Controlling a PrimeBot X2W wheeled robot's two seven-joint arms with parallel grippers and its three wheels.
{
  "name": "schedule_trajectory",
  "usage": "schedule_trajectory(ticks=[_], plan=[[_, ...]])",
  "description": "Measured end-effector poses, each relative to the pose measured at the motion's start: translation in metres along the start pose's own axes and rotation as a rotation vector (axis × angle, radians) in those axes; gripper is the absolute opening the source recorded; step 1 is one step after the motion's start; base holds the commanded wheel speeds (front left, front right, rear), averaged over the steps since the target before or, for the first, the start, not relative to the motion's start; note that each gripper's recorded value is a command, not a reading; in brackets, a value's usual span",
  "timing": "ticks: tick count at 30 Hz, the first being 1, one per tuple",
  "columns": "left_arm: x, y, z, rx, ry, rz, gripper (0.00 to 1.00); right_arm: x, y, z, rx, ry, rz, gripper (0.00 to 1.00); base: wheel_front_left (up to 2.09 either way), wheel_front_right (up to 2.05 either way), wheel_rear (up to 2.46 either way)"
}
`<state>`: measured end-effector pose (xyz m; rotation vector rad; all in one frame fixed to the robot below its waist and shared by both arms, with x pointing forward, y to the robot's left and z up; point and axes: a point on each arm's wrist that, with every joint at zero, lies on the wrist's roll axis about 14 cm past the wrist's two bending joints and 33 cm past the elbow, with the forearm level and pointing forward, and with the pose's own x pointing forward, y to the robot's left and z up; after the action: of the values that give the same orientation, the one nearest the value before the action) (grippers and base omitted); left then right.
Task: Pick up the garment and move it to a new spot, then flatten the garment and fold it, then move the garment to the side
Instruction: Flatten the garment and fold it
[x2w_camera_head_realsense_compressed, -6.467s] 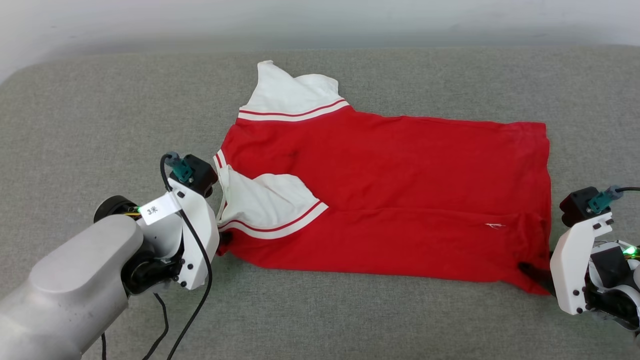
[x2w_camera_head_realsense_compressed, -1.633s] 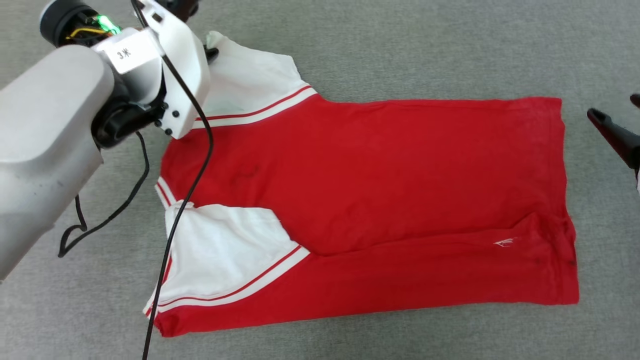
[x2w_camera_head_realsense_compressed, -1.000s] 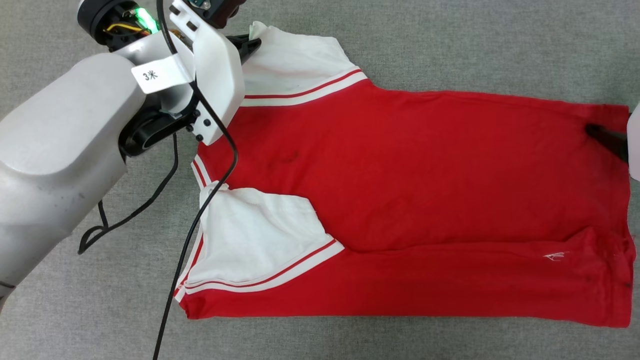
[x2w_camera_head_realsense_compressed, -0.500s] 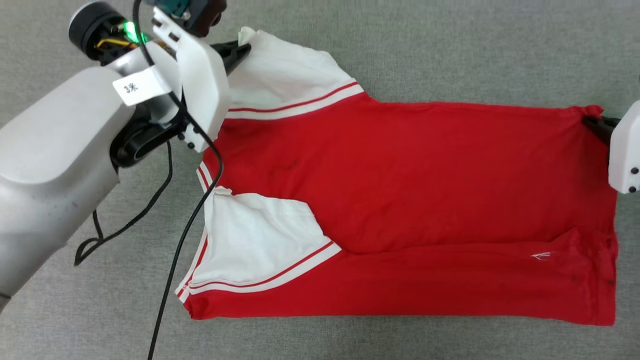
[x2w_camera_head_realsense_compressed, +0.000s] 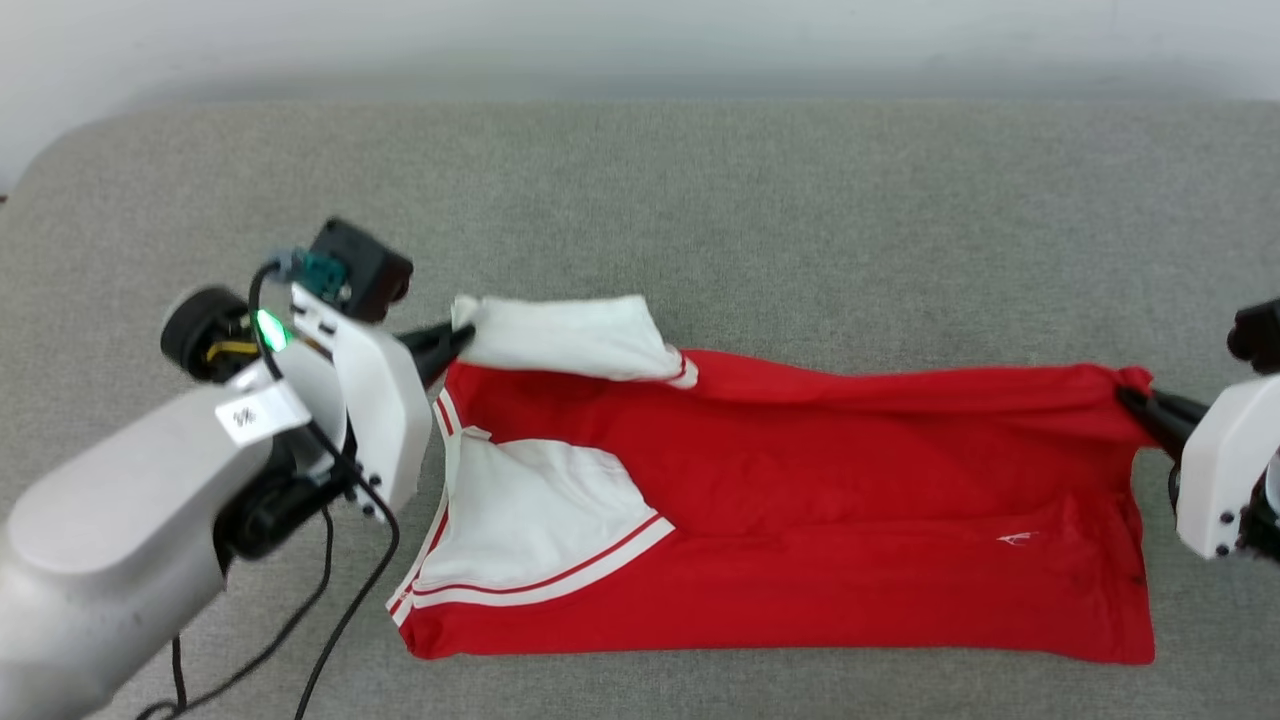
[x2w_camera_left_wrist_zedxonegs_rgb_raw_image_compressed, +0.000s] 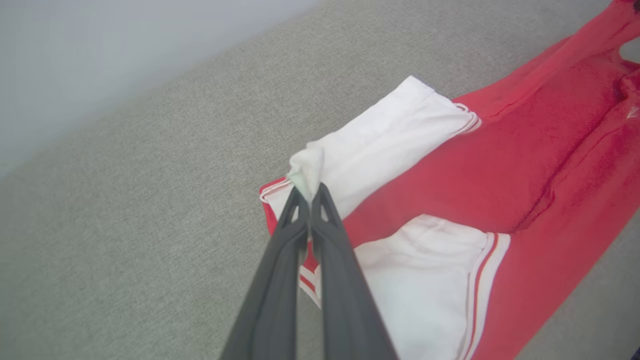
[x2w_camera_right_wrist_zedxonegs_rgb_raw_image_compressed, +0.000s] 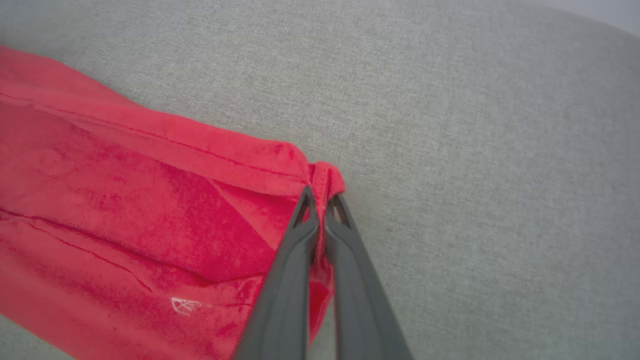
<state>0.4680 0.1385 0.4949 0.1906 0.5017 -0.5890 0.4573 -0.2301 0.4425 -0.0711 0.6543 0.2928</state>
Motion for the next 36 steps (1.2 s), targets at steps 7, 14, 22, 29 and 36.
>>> schedule_trajectory(ticks=[7, 14, 22, 29, 36], plan=[[-0.028, -0.023, -0.031, -0.075, 0.021, -0.002, 0.0, -0.026, 0.015, -0.023, 0.036, -0.012, 0.028, 0.0, 0.0, 0.0, 0.0], [-0.05, -0.037, -0.066, -0.144, 0.064, 0.016, 0.0, -0.045, 0.026, -0.043, 0.064, -0.015, 0.041, 0.0, 0.0, 0.0, 0.0], [-0.057, -0.047, -0.094, -0.212, 0.109, 0.021, 0.0, -0.054, 0.037, -0.074, 0.116, 0.038, 0.056, 0.0, 0.0, 0.0, 0.0], [-0.052, -0.049, -0.122, -0.272, 0.173, 0.028, 0.0, -0.051, 0.046, -0.109, 0.19, 0.126, 0.06, 0.0, 0.0, 0.0, 0.0], [-0.049, -0.043, -0.122, -0.286, 0.113, 0.075, 1.0, -0.05, 0.047, -0.109, 0.231, 0.081, 0.047, 1.0, 0.0, 0.0, 0.0]])
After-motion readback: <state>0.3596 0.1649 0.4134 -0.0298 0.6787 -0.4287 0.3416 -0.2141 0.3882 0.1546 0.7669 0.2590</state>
